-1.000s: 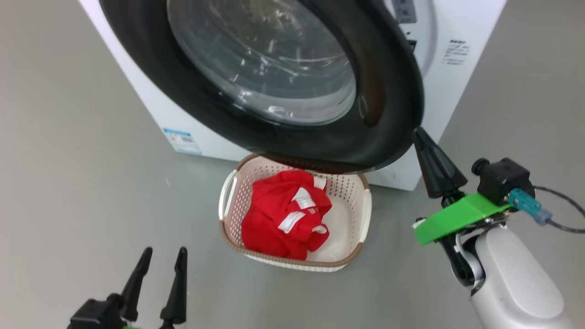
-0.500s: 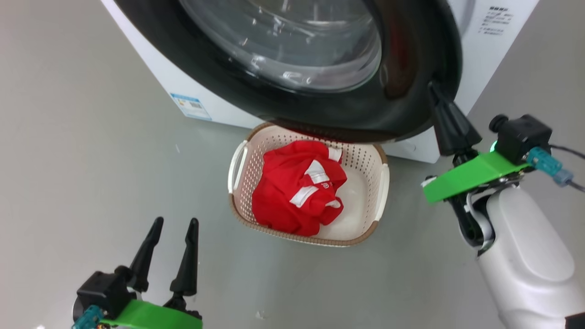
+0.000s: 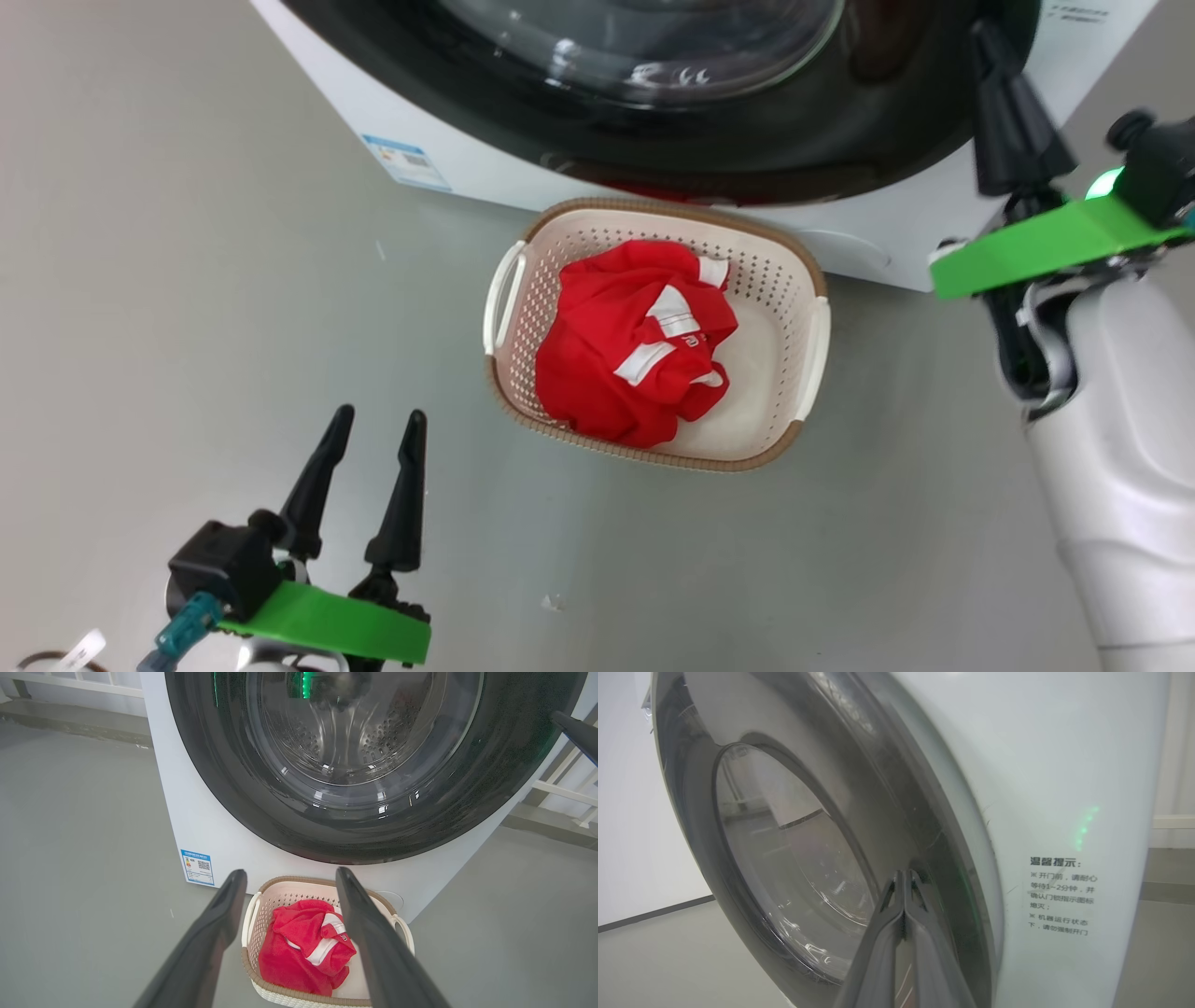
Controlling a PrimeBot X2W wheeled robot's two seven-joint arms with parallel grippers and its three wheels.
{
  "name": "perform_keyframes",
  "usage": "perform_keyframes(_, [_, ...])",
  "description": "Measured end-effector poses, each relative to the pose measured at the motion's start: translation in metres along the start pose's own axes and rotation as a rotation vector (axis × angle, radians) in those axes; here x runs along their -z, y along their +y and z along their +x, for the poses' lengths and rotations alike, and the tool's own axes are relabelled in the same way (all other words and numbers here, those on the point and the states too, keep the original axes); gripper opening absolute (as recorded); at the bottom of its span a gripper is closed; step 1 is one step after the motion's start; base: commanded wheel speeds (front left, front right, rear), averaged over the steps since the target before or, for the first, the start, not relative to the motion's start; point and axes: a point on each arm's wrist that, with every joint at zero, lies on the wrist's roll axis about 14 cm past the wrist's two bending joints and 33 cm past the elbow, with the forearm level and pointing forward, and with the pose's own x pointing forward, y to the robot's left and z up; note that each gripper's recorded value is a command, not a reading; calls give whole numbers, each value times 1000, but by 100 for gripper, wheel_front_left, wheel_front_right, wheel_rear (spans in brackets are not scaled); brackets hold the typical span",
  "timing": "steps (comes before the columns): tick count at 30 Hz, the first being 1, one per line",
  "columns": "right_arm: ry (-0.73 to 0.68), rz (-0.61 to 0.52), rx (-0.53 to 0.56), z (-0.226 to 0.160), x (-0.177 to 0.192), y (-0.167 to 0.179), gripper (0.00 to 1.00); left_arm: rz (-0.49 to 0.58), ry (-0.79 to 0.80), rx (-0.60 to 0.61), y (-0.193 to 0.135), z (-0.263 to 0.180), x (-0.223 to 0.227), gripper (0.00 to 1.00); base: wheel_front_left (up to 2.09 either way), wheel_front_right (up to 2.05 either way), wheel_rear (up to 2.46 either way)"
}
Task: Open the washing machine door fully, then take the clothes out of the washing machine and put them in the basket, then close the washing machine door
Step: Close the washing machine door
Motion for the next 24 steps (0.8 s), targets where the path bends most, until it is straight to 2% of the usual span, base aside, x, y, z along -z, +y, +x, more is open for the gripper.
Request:
perform_keyframes(18, [-38,-9,-31,15,-10,8,0,-3,-15,-11,3,4,-5,100,0,0,0])
perform_keyframes(20, [-31,-25,-53,12,-11,15,13,-5,-21,-8,2,3,-7,100,0,0,0])
perform_keyframes(21, [-26,-33,-63,10,-11,18,32,-6,-23,-6,2,2,-8,100,0,0,0])
perform_keyframes(22, [-16,-38,-73,7,-9,21,43,-7,-28,-4,1,2,-10,100,0,0,0])
perform_keyframes(23, [-4,-40,-77,2,-6,23,60,-8,-34,-2,1,1,-12,100,0,0,0])
perform_keyframes(24, [10,-44,-80,-3,-3,25,92,-8,-39,-2,1,1,-14,100,0,0,0])
